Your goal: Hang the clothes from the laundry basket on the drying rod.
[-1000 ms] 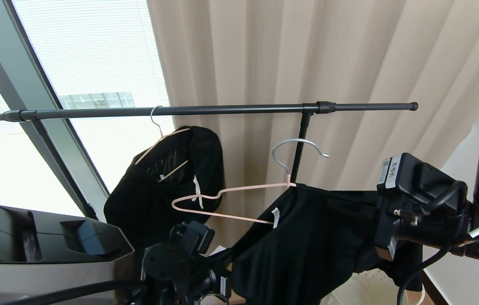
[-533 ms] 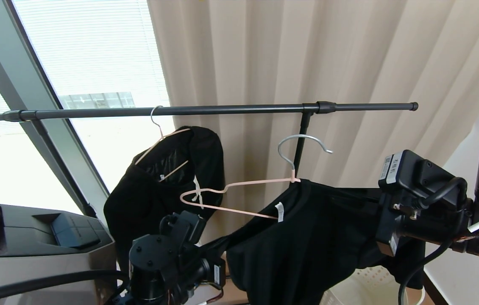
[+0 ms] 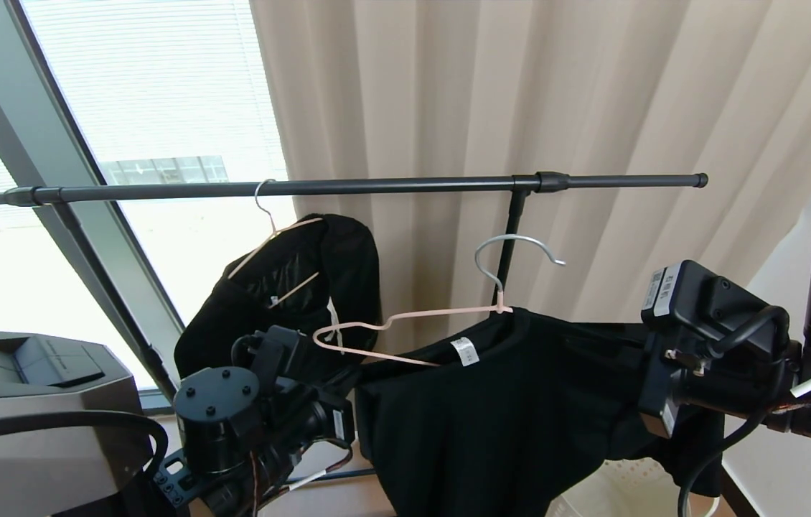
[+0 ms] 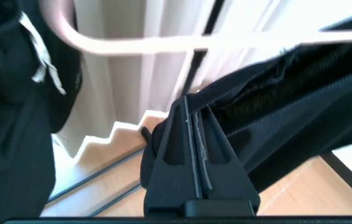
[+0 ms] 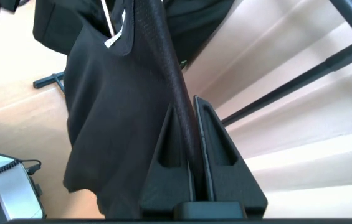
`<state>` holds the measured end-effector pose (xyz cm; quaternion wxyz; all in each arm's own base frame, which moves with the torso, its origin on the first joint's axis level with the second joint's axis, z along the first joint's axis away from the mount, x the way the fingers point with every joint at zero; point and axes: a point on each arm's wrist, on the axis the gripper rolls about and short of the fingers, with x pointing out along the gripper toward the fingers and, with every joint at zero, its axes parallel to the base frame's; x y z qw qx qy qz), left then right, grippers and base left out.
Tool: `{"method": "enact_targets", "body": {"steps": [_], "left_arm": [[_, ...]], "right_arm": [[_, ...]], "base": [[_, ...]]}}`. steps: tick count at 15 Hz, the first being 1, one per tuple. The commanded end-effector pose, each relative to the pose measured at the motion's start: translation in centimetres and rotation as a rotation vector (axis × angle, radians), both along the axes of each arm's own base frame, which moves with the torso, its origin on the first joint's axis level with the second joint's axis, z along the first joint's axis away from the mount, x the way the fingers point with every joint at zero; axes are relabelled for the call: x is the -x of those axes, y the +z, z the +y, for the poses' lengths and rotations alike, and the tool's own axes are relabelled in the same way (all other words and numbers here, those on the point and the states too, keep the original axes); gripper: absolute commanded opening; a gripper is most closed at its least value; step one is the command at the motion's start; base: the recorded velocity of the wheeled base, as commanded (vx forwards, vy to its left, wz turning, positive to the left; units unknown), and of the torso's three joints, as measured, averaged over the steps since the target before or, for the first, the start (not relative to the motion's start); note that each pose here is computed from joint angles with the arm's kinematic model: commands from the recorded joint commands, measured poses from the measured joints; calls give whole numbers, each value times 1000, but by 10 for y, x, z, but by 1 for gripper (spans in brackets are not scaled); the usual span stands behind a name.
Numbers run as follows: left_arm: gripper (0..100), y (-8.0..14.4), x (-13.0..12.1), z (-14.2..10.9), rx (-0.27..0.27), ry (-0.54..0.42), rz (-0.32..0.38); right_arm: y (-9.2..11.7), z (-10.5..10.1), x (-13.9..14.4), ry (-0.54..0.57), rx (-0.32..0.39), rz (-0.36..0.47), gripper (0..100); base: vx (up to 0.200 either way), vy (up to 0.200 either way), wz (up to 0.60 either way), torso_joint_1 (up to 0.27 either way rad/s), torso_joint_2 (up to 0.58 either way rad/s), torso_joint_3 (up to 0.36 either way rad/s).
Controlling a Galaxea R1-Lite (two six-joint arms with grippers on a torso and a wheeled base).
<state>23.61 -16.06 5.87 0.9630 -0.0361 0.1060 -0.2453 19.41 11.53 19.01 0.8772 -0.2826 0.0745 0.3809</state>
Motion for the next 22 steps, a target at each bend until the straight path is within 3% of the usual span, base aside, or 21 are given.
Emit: {"method": "enact_targets", "body": {"steps": [1,12,22], "left_arm": [[0,9,-6,9,15,37,-37],[0,19,-26,29,34,125,-83],[0,47,-12,35,87,55,-156]], "right_arm": [[-2,-1,0,-6,6,5,0],[-6,-8,2,-27,25,9,0],[-9,-8,1,-23,45,7,0]], "base": [[0,0,0,0,0,0],[0,0,0,0,0,0],[0,0,0,0,0,0]]}}
